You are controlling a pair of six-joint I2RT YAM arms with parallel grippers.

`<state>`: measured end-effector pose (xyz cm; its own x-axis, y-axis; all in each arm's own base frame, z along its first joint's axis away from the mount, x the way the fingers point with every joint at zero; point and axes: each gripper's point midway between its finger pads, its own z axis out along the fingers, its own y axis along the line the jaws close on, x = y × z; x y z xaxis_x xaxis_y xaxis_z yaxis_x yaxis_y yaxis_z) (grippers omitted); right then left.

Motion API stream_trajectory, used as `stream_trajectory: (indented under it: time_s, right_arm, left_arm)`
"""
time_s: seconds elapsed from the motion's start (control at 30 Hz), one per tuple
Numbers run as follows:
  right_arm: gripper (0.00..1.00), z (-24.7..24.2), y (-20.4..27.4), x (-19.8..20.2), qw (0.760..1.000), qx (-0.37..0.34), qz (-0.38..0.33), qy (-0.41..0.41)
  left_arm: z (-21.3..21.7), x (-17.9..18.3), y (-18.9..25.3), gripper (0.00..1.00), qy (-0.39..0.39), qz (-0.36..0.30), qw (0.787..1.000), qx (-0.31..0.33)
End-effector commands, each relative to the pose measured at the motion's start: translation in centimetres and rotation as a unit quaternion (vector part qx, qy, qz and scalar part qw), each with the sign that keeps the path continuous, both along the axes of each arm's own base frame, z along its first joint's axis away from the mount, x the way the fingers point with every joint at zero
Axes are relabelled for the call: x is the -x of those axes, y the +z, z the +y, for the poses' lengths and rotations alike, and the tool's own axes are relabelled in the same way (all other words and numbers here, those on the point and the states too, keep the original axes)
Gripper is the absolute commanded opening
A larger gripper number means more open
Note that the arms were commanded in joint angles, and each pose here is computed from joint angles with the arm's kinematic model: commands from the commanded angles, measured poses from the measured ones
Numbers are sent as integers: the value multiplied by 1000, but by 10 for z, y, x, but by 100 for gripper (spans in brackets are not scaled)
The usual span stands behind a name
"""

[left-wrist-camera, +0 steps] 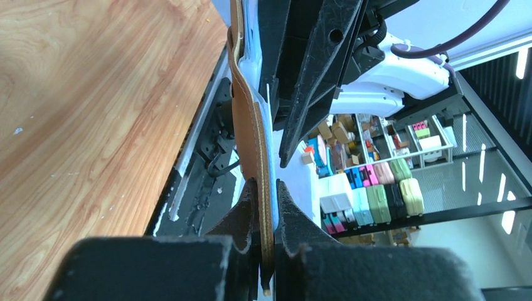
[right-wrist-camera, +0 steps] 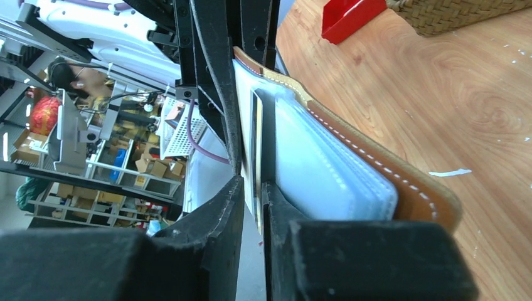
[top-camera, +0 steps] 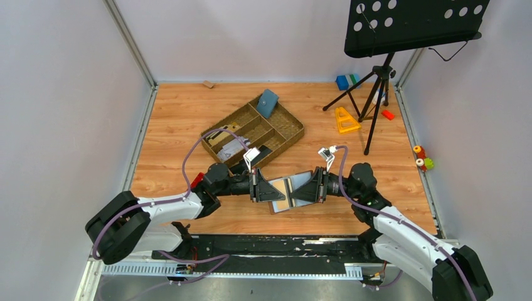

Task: Take the credit cards out of the card holder
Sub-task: Remove the credit card from the card holder.

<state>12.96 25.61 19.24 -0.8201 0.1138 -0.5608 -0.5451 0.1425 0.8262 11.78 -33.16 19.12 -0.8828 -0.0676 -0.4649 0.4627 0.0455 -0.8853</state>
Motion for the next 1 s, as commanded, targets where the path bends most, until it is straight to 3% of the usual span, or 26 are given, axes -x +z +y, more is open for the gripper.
stream_trajectory:
  time_s: [0.0, 0.2, 0.3, 0.4, 0.53, 0.97]
  right_arm:
    - [17, 2, 13, 4, 999, -27, -16, 14]
    - [16, 3, 16, 7, 999, -38, -7, 27]
    - [8, 4, 13, 7, 999, -36, -3, 30]
    - [0, 4, 8, 2, 1000, -22, -2, 19]
    - [0, -2, -3, -7, 1000, -1, 8, -13]
    - [0, -28, -25, -26, 995, 46, 10, -84]
  left_arm:
    - [-2, 4, 30, 0, -15, -39, 998, 46]
    - [-3, 4, 35, 0, -16, -42, 998, 54]
    - [-3, 5, 38, 0, -19, -46, 997, 58]
    - [-1, 6, 38, 7, -18, -47, 997, 58]
    - [1, 5, 37, 14, -11, -51, 997, 54]
    - [14, -6, 27, 6, 27, -46, 998, 32]
